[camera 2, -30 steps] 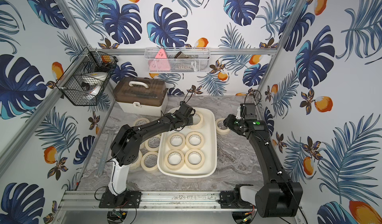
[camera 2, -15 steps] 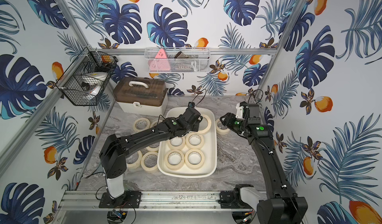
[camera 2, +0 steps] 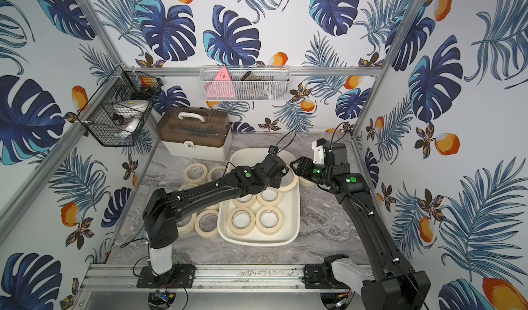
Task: Take out the art tape in the storage box
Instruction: Place the art tape at the center of the board.
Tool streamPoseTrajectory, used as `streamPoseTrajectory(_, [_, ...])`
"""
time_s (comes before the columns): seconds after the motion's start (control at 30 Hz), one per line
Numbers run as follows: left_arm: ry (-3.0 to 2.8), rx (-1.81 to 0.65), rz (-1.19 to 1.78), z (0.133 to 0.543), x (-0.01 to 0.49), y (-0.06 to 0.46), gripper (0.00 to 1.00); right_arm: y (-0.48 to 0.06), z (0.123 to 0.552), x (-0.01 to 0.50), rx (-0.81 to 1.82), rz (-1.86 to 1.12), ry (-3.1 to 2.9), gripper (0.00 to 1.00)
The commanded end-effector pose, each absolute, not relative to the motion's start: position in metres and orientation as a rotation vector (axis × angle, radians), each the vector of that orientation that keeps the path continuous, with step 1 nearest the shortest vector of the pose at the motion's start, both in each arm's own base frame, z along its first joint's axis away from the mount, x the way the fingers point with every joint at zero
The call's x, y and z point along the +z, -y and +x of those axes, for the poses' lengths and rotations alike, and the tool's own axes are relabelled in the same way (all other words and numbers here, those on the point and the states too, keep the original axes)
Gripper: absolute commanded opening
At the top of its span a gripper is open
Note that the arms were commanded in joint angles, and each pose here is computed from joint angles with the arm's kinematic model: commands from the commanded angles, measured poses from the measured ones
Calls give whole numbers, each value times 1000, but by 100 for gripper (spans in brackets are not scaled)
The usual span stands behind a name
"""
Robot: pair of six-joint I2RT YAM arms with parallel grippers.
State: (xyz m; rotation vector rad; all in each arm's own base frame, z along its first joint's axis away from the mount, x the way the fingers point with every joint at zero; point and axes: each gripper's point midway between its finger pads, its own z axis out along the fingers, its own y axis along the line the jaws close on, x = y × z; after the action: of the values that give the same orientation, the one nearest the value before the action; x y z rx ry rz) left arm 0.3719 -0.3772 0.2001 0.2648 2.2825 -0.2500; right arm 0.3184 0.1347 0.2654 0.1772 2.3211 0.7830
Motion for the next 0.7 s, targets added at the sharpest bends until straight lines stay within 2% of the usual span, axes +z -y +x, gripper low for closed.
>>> streamPoseTrajectory(0.0, [-2253,-279,255,373,209,385,4,-135,325,252,647,152,-2349,62])
streamPoseTrajectory(0.33, [-2248,-292,249,369,214,388,5,-124,326,203,340,146,-2446,61])
streamPoseTrajectory(0.67, [-2260,-266,239,368,210,384,5,-98,322,206,102,152,-2434,60])
